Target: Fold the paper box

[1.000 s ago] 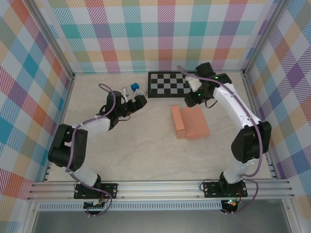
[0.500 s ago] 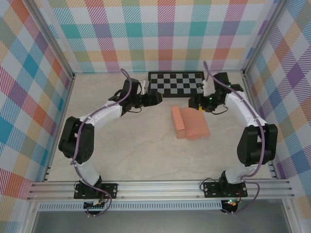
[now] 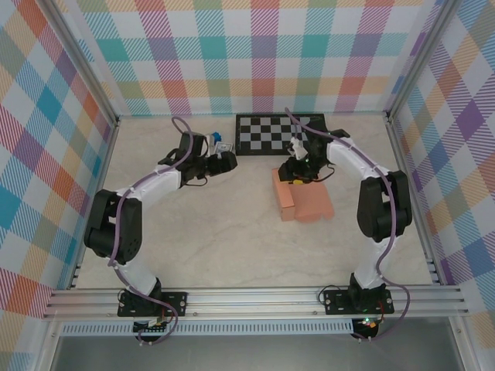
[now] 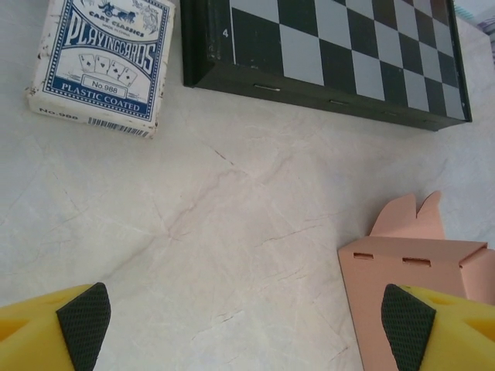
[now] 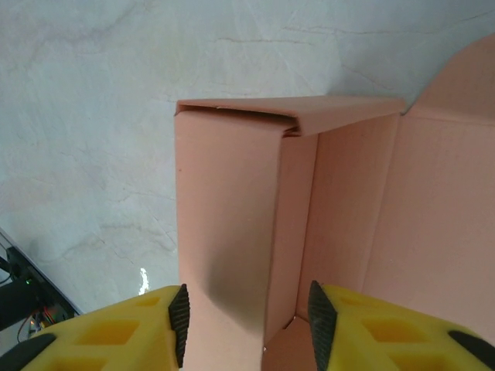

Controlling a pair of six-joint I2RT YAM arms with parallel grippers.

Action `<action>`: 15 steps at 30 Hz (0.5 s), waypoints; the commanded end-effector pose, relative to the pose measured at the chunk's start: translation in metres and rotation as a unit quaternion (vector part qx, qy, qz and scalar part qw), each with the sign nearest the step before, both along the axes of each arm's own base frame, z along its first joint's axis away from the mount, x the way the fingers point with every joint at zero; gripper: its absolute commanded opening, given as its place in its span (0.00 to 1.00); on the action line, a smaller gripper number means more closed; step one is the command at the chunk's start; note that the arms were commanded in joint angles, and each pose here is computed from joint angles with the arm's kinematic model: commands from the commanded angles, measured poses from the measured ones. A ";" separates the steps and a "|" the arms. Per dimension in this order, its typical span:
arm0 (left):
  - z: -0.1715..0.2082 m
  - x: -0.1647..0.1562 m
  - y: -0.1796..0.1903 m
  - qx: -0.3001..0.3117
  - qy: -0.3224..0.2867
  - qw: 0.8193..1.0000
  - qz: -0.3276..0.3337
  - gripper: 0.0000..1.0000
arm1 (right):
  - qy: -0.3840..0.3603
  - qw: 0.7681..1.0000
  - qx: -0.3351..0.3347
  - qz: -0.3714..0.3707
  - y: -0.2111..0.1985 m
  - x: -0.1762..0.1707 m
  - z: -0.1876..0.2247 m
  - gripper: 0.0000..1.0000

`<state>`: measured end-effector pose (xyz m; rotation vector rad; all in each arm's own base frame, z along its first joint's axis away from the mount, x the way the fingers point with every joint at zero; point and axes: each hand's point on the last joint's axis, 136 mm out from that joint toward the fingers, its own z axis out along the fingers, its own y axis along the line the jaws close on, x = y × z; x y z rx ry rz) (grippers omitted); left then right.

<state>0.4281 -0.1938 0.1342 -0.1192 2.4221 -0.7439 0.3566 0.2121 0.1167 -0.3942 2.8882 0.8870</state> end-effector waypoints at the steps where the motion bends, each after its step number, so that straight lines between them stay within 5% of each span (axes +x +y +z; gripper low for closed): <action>1: 0.008 -0.003 0.015 0.003 -0.009 1.000 0.014 0.93 | 0.002 0.999 -0.012 0.034 0.010 -0.010 0.005 0.41; 8: 0.008 0.001 0.034 -0.004 -0.011 0.999 0.037 0.93 | 0.002 0.996 -0.043 0.077 0.023 -0.025 -0.004 0.26; 15: 0.008 0.004 0.055 -0.020 -0.012 0.998 0.066 0.92 | -0.029 0.980 -0.110 0.163 0.043 -0.045 -0.010 0.22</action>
